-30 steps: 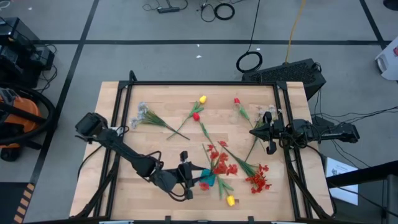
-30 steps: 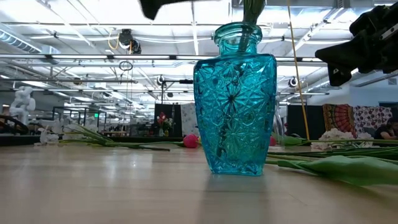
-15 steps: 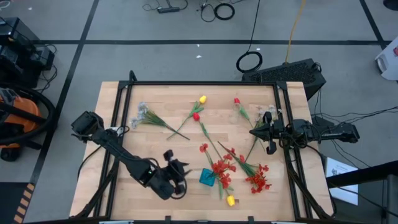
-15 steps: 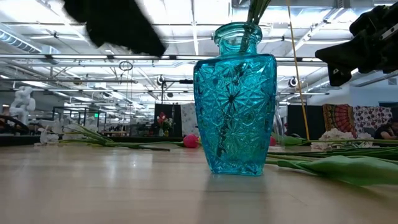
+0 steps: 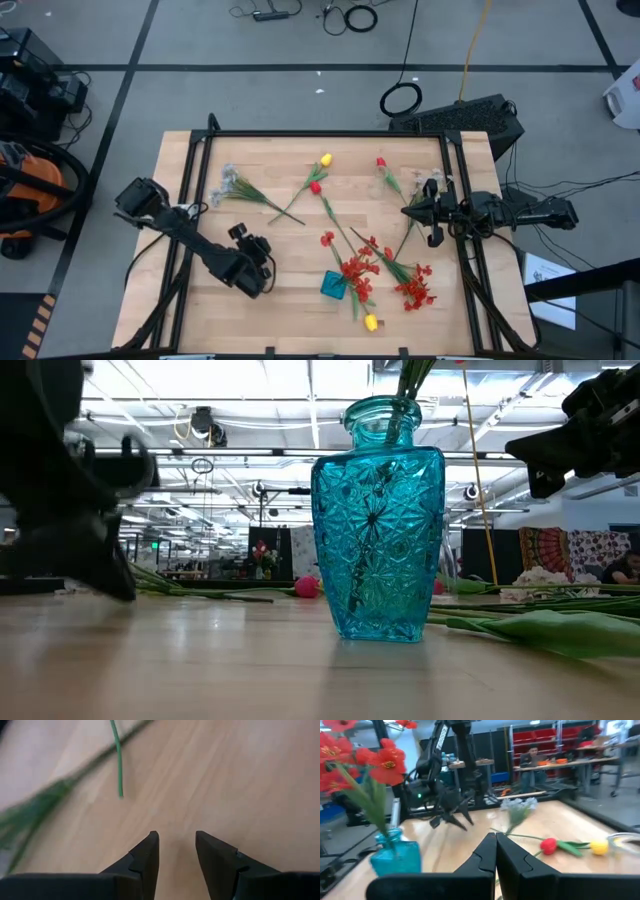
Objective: Sort flowers into vase by color
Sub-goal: Put the right white flowers into the transparent vase
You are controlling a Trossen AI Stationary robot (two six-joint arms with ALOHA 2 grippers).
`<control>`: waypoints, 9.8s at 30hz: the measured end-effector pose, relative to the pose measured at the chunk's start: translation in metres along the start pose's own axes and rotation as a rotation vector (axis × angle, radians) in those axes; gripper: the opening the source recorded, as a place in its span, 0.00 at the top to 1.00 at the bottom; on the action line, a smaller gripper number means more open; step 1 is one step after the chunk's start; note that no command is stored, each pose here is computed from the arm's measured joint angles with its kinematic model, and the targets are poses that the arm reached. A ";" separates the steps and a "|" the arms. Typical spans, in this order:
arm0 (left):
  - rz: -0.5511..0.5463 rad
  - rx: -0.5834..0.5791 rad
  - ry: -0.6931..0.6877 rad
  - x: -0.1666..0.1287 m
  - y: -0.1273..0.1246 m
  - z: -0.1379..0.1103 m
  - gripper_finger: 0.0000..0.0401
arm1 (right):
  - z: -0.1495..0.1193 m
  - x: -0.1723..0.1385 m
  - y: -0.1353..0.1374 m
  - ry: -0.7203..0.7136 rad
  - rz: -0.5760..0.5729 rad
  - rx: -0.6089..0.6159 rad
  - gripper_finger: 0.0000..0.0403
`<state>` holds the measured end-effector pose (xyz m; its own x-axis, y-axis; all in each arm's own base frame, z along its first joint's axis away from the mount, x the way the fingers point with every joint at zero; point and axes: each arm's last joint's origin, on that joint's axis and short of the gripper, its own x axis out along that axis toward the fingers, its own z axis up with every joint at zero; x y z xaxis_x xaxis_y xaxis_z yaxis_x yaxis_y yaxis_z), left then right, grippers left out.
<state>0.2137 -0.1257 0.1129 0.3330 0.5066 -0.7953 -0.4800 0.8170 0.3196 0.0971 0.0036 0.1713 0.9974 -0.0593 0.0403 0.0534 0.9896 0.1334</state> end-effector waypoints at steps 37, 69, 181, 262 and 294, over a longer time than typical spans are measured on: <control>-0.422 0.024 -0.599 -0.037 0.085 0.006 0.66 | 0.081 0.050 -0.009 0.687 -1.166 0.448 1.00; -0.490 0.153 -0.552 -0.032 0.085 0.005 0.66 | 0.013 0.075 -0.033 0.903 -1.548 0.846 0.59; -0.634 0.279 -0.699 -0.031 0.089 0.021 0.66 | 0.129 0.078 -0.015 0.126 -1.064 0.098 0.99; -0.699 -0.042 -0.805 0.006 0.113 -0.001 0.66 | 0.121 0.088 -0.065 -0.269 -0.558 -0.066 0.99; -0.688 -0.074 -0.795 0.007 0.113 -0.001 0.66 | 0.018 0.084 -0.069 -0.157 -0.599 0.028 0.91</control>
<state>0.1606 -0.0301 0.1431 0.9760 -0.0036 -0.2179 -0.0245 0.9917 -0.1260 0.1766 -0.0718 0.1830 0.7753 -0.6244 0.0954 0.5987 0.7746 0.2040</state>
